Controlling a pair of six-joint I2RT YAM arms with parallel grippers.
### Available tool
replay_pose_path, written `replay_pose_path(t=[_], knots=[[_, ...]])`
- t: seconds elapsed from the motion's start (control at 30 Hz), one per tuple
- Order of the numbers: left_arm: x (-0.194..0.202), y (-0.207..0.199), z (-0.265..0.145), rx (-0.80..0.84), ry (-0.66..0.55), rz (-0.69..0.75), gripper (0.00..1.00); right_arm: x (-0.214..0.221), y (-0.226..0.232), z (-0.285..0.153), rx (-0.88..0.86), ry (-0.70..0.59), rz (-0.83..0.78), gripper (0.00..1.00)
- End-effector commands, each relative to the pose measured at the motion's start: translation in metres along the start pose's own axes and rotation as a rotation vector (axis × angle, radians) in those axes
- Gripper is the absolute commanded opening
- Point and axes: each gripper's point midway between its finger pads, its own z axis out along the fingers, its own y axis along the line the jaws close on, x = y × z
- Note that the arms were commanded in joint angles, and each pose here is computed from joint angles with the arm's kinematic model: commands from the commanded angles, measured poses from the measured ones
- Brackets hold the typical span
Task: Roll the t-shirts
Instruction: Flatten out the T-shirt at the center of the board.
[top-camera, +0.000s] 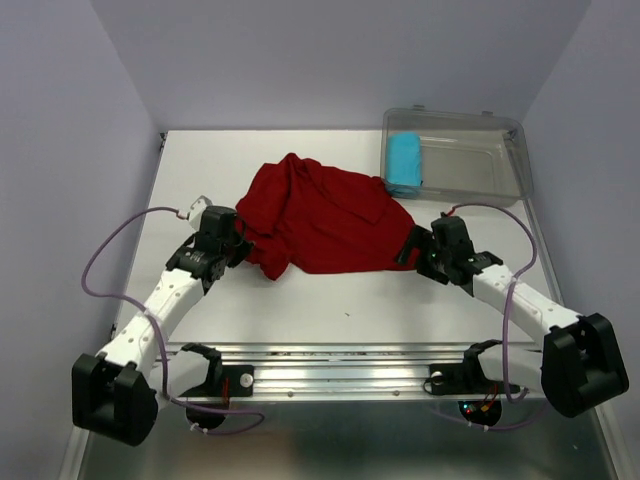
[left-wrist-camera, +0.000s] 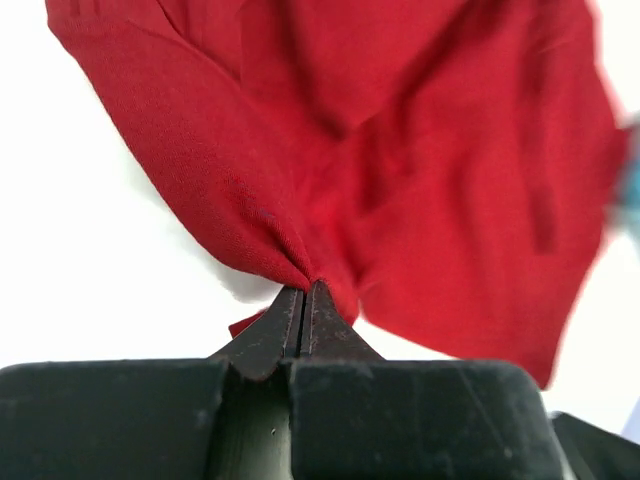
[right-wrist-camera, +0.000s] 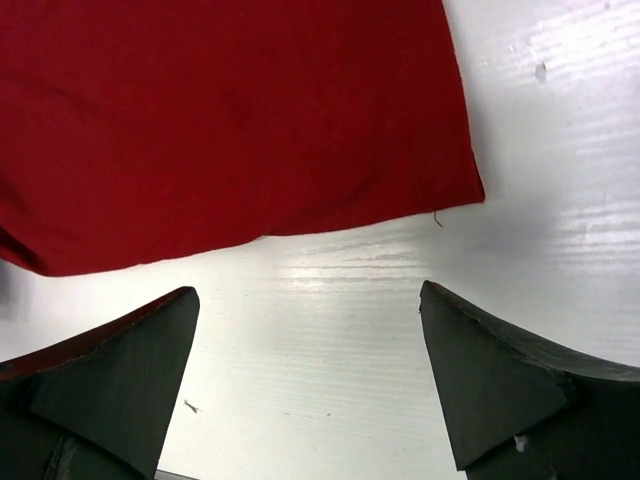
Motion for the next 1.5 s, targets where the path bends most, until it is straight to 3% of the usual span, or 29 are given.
replay_pose_path(t=[0.0,0.3,0.5,0.6,0.7,0.73,0.8,0.93,1.13,1.47], knots=[[-0.03,-0.014,-0.03,0.054,-0.114,-0.008,0.0,-0.007,0.006,0.001,-0.042,-0.054,0.15,0.95],[-0.025,-0.018,-0.032,0.079,-0.084,0.013,0.0,0.001,-0.009,0.033,-0.003,-0.095,0.288,0.75],[-0.027,-0.018,-0.036,0.096,-0.098,0.017,0.0,-0.013,-0.01,0.049,-0.025,-0.194,0.316,0.66],[-0.027,-0.019,-0.037,0.1,-0.096,0.022,0.0,-0.016,-0.017,0.059,0.003,-0.226,0.321,0.56],[-0.028,-0.019,-0.038,0.1,-0.1,0.022,0.0,-0.022,-0.015,0.067,0.018,-0.228,0.319,0.31],[-0.028,-0.019,-0.039,0.097,-0.102,0.022,0.0,-0.022,-0.012,0.069,0.011,-0.218,0.318,0.16],[-0.031,-0.02,-0.041,0.099,-0.109,0.021,0.0,-0.025,-0.008,0.067,-0.004,-0.219,0.313,0.01],[-0.036,-0.021,-0.047,0.1,-0.13,0.02,0.0,-0.038,0.001,0.05,-0.03,-0.254,0.285,0.01],[-0.088,-0.036,-0.087,0.077,-0.282,0.038,0.0,-0.091,0.052,-0.012,-0.175,-0.344,0.162,0.01],[-0.217,-0.108,-0.246,0.231,-0.665,0.055,0.0,-0.183,0.149,-0.129,-0.404,-0.482,-0.076,0.01]])
